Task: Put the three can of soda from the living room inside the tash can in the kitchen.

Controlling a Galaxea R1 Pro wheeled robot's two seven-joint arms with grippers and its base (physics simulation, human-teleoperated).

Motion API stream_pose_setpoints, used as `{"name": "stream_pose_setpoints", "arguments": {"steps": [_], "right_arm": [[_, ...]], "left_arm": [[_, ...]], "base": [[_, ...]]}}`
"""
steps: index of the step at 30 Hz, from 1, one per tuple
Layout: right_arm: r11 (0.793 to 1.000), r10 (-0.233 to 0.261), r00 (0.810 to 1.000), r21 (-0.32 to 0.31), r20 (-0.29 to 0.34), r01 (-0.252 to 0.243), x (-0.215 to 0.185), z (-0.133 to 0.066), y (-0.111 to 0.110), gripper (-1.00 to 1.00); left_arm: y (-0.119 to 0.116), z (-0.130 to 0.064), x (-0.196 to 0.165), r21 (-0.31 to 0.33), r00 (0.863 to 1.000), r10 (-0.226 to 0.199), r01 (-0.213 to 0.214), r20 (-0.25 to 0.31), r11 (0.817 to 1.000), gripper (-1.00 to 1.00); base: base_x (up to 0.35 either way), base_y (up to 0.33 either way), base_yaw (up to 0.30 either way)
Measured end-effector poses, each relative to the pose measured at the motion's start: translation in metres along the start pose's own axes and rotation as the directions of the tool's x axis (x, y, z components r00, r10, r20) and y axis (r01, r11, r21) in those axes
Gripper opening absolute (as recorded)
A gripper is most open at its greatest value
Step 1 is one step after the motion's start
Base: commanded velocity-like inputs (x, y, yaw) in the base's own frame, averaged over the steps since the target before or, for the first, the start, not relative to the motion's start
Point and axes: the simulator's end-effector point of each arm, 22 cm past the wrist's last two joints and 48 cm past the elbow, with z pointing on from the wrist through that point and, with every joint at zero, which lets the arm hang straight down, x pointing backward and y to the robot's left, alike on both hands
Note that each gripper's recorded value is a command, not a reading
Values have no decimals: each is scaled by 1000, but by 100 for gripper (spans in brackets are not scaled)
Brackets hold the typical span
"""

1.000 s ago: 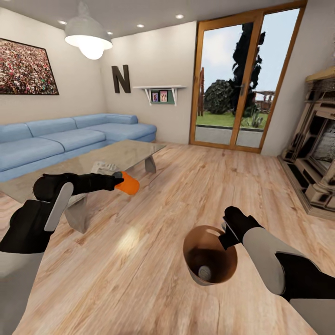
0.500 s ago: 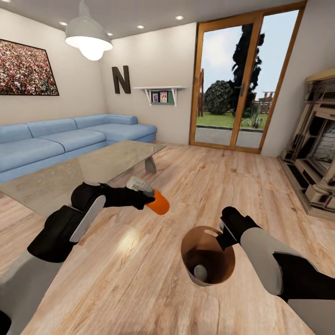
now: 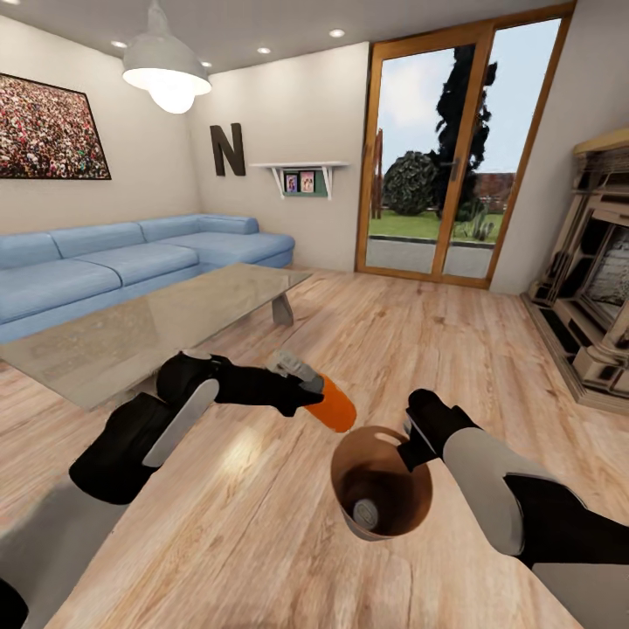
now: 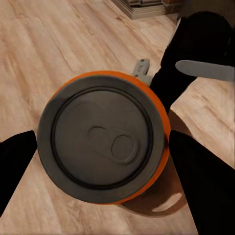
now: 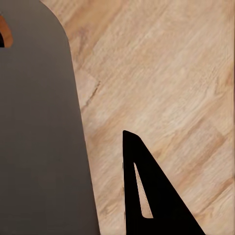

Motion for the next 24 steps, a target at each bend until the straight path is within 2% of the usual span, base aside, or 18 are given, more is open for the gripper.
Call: {"name": "stream_pose_setpoints", "arguments": {"steps": [3,9,19,24], "right_arm": [[1000,-13,1000,5,3,13,-2,-1,4,-100],[1000,-19,1000,-7,7,19,-5,-3,14,-100],[1000,-28,1000,-9,8,28,-6,-3,19,-100],[999,-33,999,-12,10,33,-7,-4,23,-100]], "left_arm": [[-15,9,4,29,1000,16,-15,-16,999,-100],[-51,35,30,97,993,72,-63,-97,993,-100],[-71,55,61,135,977,110,-86,-184,987,-100],[-71,60,71,135,972,108,-81,-211,988,-100]], "base": [[0,0,0],[0,0,0],[0,0,0],[0,0,0]]}}
